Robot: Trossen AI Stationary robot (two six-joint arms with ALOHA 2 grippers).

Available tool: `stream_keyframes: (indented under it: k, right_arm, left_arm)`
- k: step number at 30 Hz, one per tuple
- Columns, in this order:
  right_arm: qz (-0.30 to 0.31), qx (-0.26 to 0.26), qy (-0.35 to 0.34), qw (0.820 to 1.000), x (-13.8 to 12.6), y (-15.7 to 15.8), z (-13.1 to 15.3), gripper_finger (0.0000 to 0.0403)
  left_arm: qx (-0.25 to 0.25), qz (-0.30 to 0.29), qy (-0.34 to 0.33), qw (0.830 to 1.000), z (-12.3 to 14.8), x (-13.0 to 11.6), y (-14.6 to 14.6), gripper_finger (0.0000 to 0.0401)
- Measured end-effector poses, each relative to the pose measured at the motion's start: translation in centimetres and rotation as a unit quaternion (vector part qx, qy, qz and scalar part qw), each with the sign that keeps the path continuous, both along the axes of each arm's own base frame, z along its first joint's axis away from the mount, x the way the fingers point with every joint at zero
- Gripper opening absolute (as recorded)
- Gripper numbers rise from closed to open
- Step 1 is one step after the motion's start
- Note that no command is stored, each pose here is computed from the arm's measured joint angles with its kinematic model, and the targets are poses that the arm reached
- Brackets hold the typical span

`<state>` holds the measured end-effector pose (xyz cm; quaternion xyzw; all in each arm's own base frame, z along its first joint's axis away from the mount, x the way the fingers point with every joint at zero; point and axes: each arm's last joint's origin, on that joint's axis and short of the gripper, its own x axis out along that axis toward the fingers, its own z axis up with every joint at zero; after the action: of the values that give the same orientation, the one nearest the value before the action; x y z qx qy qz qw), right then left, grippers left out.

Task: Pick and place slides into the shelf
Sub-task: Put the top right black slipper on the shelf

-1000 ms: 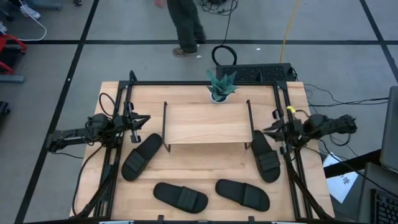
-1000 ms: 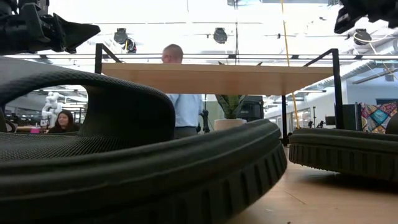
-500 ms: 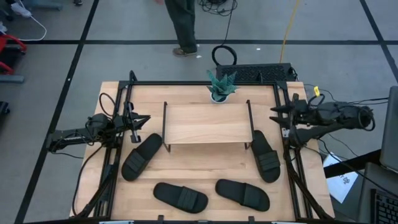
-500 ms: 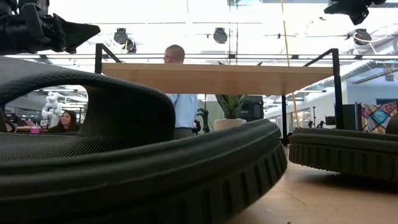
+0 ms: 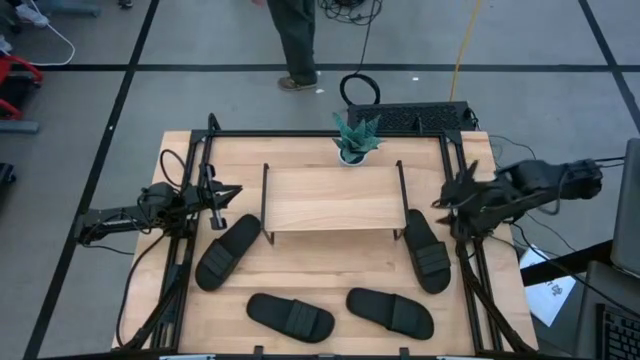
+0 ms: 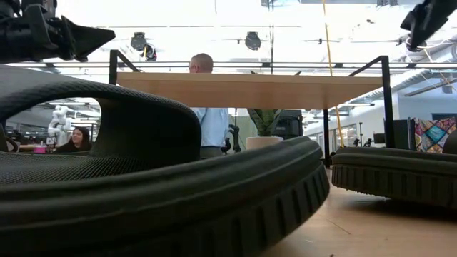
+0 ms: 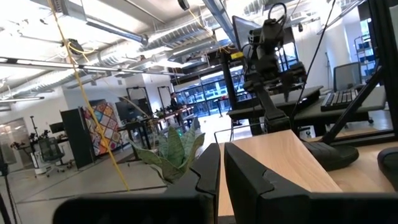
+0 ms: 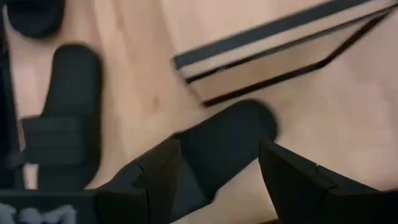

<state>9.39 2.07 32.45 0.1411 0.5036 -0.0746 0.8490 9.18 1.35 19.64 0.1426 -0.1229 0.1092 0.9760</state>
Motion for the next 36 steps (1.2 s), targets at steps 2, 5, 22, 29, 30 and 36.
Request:
stream_keyframes:
  k: [2,5,22,29,30,36]
  right_arm:
    - [0.0,0.008,0.004,1.0,0.4,0.2,-1.0,0.0208]
    - [0.008,0.035,0.028,0.999,0.6,0.4,-3.0,0.0208]
    - [0.012,0.134,0.075,0.988,1.0,0.0,-9.6,0.0208]
    - [0.011,0.169,0.088,0.982,2.1,-1.6,-10.1,0.0208]
    - [0.012,0.176,0.091,0.98,2.3,-1.9,-10.2,0.0208]
    - [0.023,0.202,0.118,0.972,2.8,-3.0,-11.0,0.0208]
  left_arm:
    - [0.0,0.0,0.002,1.0,0.0,0.0,0.0,0.0031]
    - [-0.002,0.004,0.011,1.0,-0.2,0.1,0.0,0.0031]
    - [-0.013,0.041,0.013,0.999,-0.3,0.0,0.2,0.0031]
    - [-0.006,0.043,0.026,0.999,-0.5,0.1,0.3,0.0031]
    - [-0.007,0.043,0.026,0.999,-0.5,0.1,0.3,0.0031]
    - [-0.007,0.042,0.027,0.999,-0.5,0.1,0.3,0.0031]
